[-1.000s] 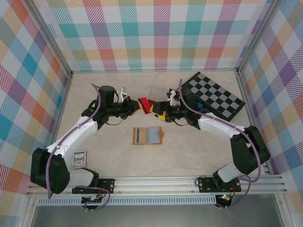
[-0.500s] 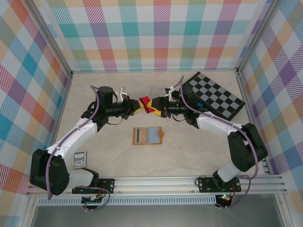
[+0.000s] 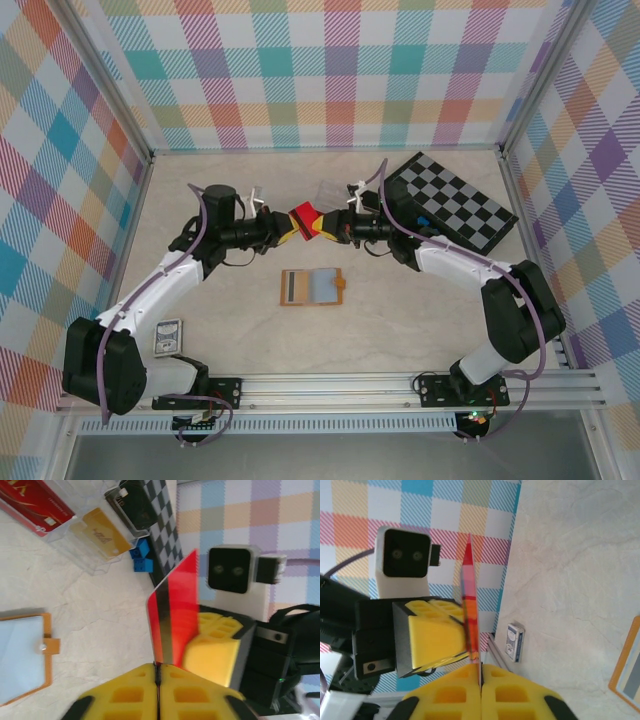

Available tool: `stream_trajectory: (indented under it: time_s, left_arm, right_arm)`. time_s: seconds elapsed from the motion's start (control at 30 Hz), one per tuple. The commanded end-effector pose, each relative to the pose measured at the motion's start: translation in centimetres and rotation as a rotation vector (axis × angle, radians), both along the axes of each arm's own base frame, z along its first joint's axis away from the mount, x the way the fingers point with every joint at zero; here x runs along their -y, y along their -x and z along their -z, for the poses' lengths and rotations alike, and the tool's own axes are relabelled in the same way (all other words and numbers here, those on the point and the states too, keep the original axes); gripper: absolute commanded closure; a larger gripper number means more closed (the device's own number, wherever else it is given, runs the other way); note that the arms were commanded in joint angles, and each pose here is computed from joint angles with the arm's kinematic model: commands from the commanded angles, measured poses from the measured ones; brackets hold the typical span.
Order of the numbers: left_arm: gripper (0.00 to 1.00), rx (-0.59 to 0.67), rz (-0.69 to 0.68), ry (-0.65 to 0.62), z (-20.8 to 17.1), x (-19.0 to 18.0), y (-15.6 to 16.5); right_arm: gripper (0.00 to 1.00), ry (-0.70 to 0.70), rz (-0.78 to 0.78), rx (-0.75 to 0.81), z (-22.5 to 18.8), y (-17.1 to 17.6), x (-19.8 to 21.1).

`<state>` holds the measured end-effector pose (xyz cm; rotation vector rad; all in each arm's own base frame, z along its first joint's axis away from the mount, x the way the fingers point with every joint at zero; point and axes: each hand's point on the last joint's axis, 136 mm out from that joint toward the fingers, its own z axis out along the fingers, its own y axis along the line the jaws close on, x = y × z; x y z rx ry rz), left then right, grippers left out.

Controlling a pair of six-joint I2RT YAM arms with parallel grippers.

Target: Take the credit cards out of the card holder

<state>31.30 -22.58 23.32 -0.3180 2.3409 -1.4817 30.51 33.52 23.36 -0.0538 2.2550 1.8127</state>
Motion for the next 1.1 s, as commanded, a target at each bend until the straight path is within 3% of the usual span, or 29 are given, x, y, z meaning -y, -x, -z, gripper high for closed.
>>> stream_trajectory:
  time_s: [0.0,0.1,0.27,0.4,0.53,0.8,1.07]
  left_arm:
    - [0.74,0.000,-0.034,-0.094,0.6,-1.8,0.5]
    - [0.50,-0.042,-0.098,-0.271,2.8,-4.3,1.1]
    - [0.26,-0.065,-0.213,-0.567,5.0,-9.4,2.3]
    - [0.13,-0.063,-0.262,-0.678,5.6,-11.6,3.0]
    - [0.02,-0.069,-0.264,-0.705,6.1,-12.2,3.5]
    - [0.00,-0.125,-0.273,-0.722,7.3,-12.5,4.1]
    - [0.00,-0.160,-0.243,-0.677,8.2,-11.5,4.0]
  right_arm:
    - [1.00,0.064,0.003,0.079,-0.2,-0.2,0.6]
    - [1.00,0.227,0.024,0.169,1.3,-0.5,1.9]
    - [1.00,0.536,0.043,0.390,3.0,-1.9,4.9]
    - [1.00,0.663,-0.039,0.584,2.2,-3.3,5.2]
    - [1.00,0.774,-0.202,0.755,2.3,-4.6,4.7]
    - [1.00,0.854,-0.376,1.070,2.8,-7.9,3.2]
    - [1.00,0.948,-0.462,1.070,8.1,-11.5,2.2]
